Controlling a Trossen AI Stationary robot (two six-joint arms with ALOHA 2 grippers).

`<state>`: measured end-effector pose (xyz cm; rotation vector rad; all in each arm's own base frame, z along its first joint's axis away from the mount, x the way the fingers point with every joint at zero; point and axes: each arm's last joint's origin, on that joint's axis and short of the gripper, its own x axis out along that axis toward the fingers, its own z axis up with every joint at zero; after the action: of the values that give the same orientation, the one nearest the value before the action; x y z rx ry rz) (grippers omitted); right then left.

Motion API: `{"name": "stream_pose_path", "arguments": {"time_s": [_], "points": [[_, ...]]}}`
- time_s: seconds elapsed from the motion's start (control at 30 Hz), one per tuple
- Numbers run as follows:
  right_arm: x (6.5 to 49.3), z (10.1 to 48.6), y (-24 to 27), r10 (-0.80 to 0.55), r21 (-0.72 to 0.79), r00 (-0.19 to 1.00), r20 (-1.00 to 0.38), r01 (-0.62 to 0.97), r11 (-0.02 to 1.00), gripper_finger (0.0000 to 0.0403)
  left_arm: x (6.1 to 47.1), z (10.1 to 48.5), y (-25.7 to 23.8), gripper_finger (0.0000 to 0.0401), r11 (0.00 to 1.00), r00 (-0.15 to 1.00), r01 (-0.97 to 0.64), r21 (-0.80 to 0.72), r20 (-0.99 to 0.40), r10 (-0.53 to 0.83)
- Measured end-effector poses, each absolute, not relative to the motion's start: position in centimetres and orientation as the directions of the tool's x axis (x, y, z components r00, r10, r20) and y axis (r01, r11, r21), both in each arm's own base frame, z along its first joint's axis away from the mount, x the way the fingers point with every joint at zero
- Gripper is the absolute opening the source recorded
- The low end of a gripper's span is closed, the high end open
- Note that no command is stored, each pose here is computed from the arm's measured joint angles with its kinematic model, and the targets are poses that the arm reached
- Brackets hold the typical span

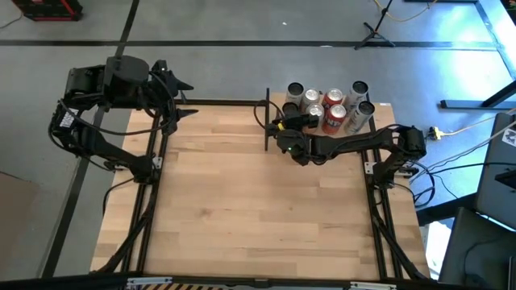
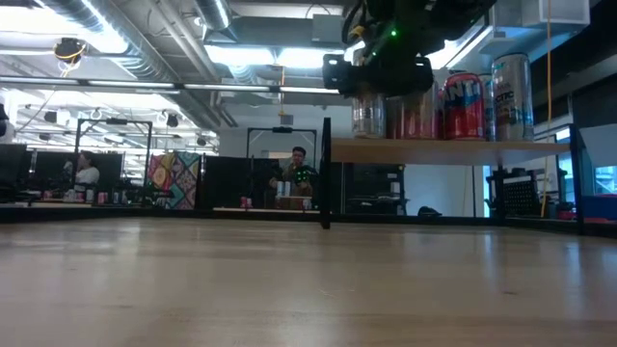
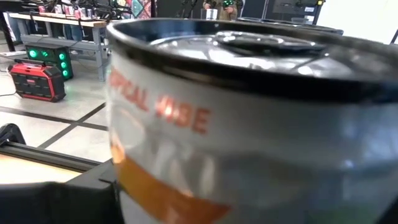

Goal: Place canned beverage on shelf
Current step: Put the white yellow soda can on the shelf aligned with the other white yellow soda can

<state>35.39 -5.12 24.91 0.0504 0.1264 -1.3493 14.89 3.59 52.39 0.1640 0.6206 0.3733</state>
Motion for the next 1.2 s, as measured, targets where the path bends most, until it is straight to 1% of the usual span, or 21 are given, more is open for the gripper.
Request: {"name": "stream_pose_path", "arguments": {"time_s": [0.23,0.33,0.6,0.7,0.9,1.1,1.2], "points": [[35.4,24.9,-5.1,-0.969,-0.035,0.217,-0.121,0.974,0.223,0.0298,14.9,52.4,3.6,0.0295,0.921,0.750,-0.297,0.251,-0.536,0.388],[35.4,25.0,-5.1,-0.969,-0.033,0.218,-0.120,0.974,0.223,0.0298,14.9,52.4,3.5,0.0295,0.931,0.759,-0.282,0.234,-0.539,0.365],[36.3,27.8,-5.2,-0.969,-0.112,0.228,-0.095,0.965,0.238,0.0298,14.9,52.4,3.5,0.0295,0.934,0.762,-0.275,0.229,-0.540,0.357],[36.4,28.6,-5.2,-0.975,-0.135,0.207,-0.081,0.967,0.216,0.0298,14.9,52.4,3.5,0.0295,0.934,0.762,-0.275,0.229,-0.540,0.357],[36.3,28.5,-5.2,-0.979,-0.217,0.187,-0.083,0.955,0.201,0.0298,14.9,52.4,3.5,0.0295,0.934,0.762,-0.276,0.229,-0.540,0.358],[36.0,28.5,-5.2,-0.995,-0.332,0.085,-0.050,0.938,0.097,0.0298,14.9,52.4,3.5,0.0295,0.934,0.762,-0.275,0.230,-0.540,0.357],[36.1,28.6,-4.9,-0.994,-0.344,0.098,-0.050,0.933,0.109,0.0298,14.9,52.4,3.5,0.0295,0.934,0.762,-0.275,0.230,-0.540,0.358]]}}
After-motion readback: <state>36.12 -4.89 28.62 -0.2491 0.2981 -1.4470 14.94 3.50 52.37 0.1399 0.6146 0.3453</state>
